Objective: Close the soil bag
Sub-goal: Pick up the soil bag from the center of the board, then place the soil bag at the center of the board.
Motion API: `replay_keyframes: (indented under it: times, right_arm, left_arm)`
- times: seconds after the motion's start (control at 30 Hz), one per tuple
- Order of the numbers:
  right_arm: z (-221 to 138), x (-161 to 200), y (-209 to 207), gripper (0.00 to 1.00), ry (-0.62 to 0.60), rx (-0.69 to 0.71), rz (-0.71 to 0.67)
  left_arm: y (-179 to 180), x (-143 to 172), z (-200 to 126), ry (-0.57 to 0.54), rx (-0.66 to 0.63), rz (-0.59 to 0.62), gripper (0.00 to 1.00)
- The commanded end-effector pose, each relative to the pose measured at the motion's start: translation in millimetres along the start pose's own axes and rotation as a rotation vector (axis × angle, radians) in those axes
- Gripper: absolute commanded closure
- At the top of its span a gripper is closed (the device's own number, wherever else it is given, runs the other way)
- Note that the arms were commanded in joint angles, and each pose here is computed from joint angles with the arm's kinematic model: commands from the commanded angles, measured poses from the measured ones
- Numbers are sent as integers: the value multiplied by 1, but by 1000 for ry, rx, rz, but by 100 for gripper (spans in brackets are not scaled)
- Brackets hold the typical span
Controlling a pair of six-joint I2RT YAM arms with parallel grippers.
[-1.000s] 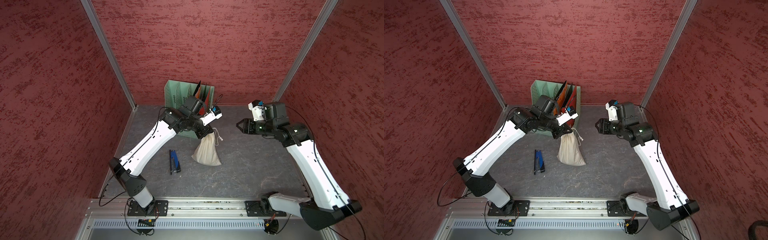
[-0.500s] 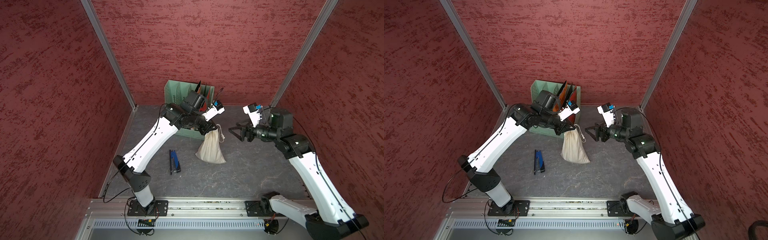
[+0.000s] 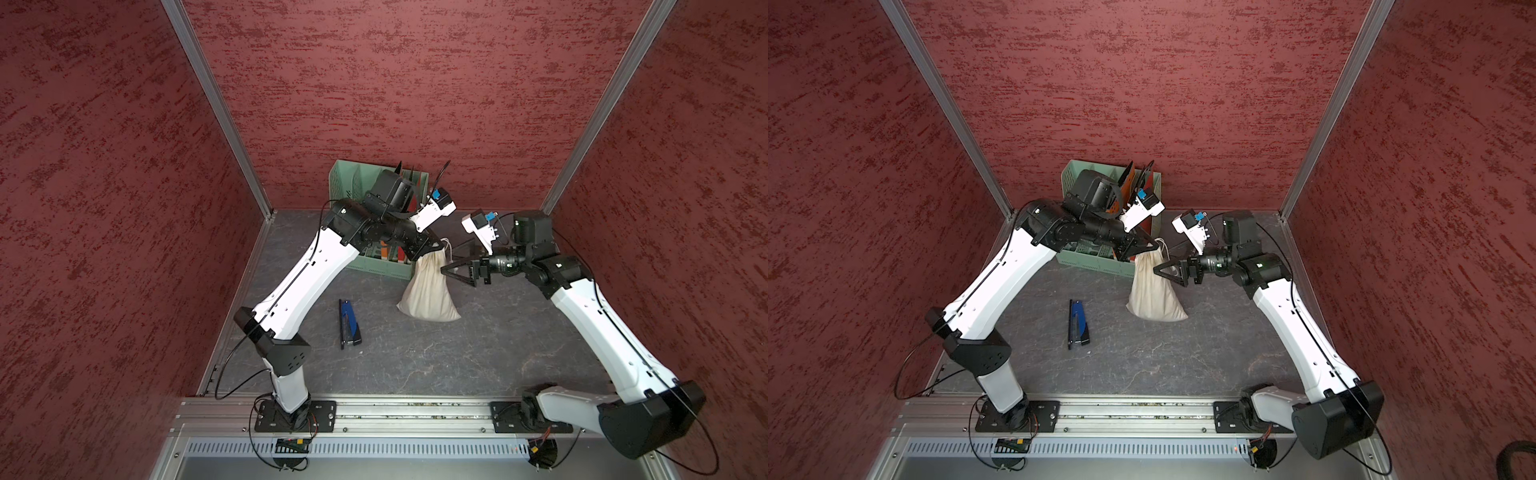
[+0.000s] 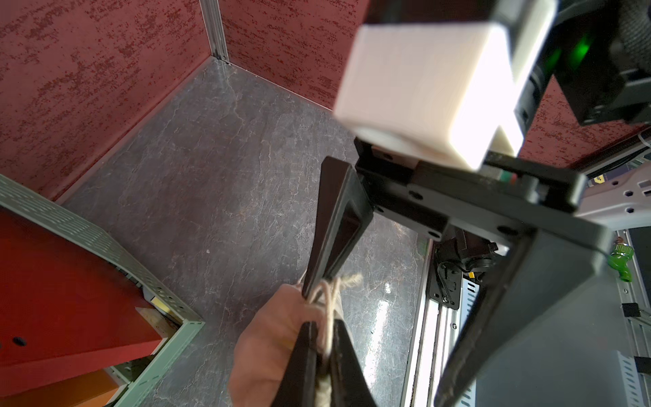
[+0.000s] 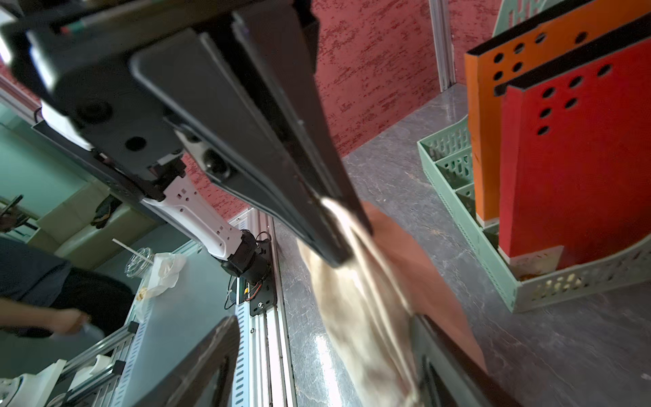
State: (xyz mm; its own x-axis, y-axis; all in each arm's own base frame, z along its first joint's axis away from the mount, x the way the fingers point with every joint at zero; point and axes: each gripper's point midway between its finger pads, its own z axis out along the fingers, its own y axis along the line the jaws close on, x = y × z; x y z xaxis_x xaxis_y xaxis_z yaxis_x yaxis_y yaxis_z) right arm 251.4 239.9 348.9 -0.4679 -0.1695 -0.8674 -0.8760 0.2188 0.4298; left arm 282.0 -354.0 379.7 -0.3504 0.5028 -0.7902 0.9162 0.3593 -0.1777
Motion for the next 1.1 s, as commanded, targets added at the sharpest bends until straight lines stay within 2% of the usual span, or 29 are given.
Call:
replay_keyframes:
  times: [0.0, 0.1, 0.17, 0.23, 0.3, 0.33, 0.37, 0.47, 0.5, 0.6, 0.63, 0.67, 0.87, 1.07]
  right_arm:
    - [12, 7, 2, 22, 5, -64, -33]
    - [14, 10, -7, 29, 1, -25, -31]
    - [13, 12, -10, 38, -3, 0, -40]
    - [12, 12, -13, 56, -8, 27, -43]
    - [10, 10, -17, 86, -21, 72, -52]
    - [8, 9, -19, 97, -32, 105, -57]
    - [4, 7, -21, 100, -48, 138, -67]
    - [-8, -3, -24, 100, -113, 239, -84]
    - [-13, -8, -26, 100, -134, 280, -85]
    - [-26, -18, -35, 100, -152, 395, -64]
    - [-31, -21, -38, 100, -154, 430, -55]
    - [-35, -25, -40, 100, -156, 454, -46]
    - [-60, -60, -57, 100, -239, 634, 8]
    - [-73, -84, -90, 100, -328, 778, 111]
  left_arm:
    - [-16, -33, -12, -110, 42, 52, 100]
    - [-17, -40, -9, -126, 51, 52, 100]
    - [-19, -44, -6, -138, 62, 50, 100]
    - [-21, -48, -5, -149, 69, 53, 100]
    - [-22, -52, -3, -159, 72, 51, 100]
    - [-22, -53, -2, -161, 74, 50, 100]
    - [-21, -53, -1, -161, 73, 50, 100]
    - [-19, -53, 0, -159, 65, 47, 100]
    - [-18, -52, 0, -158, 56, 44, 97]
    - [-8, -48, -2, -143, -7, 33, 56]
    - [-4, -46, -3, -135, -35, 28, 18]
    - [0, -43, -5, -130, -57, 23, 2]
    - [23, -28, -33, -134, -223, -41, 0]
    - [37, -14, -89, -282, -378, -141, 0]
